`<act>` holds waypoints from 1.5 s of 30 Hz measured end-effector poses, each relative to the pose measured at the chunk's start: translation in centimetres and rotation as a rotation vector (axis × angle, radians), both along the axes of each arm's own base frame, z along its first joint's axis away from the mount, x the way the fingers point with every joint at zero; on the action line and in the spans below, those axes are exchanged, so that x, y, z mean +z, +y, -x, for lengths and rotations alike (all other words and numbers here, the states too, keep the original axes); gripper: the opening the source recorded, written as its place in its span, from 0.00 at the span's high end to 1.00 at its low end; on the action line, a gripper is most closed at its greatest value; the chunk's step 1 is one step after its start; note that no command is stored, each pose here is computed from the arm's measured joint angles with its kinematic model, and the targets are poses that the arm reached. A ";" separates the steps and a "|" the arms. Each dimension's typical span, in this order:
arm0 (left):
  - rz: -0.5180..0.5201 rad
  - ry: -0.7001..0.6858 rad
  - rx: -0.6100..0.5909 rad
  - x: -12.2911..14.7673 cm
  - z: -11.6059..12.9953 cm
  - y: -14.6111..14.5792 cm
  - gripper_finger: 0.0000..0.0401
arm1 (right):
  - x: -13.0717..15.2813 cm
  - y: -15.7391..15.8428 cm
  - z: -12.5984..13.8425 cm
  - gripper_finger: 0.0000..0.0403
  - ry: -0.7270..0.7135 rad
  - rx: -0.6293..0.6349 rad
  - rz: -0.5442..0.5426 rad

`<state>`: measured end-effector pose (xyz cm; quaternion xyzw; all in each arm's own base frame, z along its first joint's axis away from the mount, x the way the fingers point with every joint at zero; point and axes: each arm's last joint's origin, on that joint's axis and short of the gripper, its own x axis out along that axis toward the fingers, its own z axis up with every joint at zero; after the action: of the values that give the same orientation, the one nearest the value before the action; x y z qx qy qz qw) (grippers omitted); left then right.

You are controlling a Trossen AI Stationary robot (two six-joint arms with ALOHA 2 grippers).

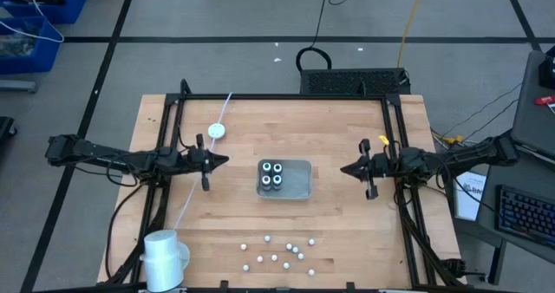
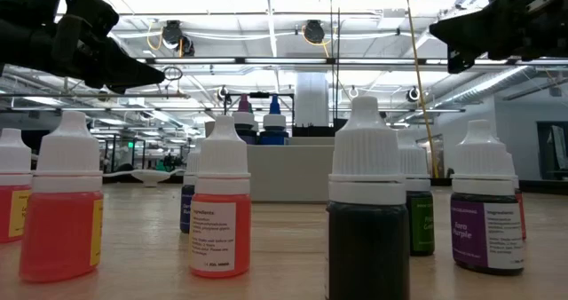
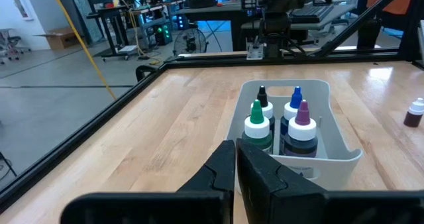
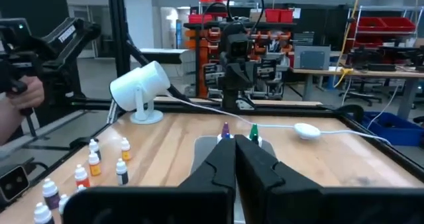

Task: Pick & Place food coloring
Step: Put the small blue food coloring bottle into the gray container

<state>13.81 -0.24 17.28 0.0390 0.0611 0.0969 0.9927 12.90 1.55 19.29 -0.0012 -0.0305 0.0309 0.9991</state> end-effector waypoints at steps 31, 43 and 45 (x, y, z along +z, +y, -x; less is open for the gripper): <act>-0.112 0.629 -0.100 8.5 -15.5 -12.7 0.95 | -0.6 0.0 0.1 1.00 0.055 -0.006 0.098; 0.097 0.900 -0.296 8.7 -24.6 -17.9 0.90 | -0.5 0.0 0.0 1.00 0.043 -0.005 0.071; 0.128 0.941 -0.348 8.7 -25.2 -18.2 0.84 | -0.4 0.0 0.0 1.00 0.036 -0.006 0.084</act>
<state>38.98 -18.48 25.94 0.0271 0.5005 -0.1022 0.8593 12.85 1.54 18.89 -0.0427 -0.0111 0.0291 0.9986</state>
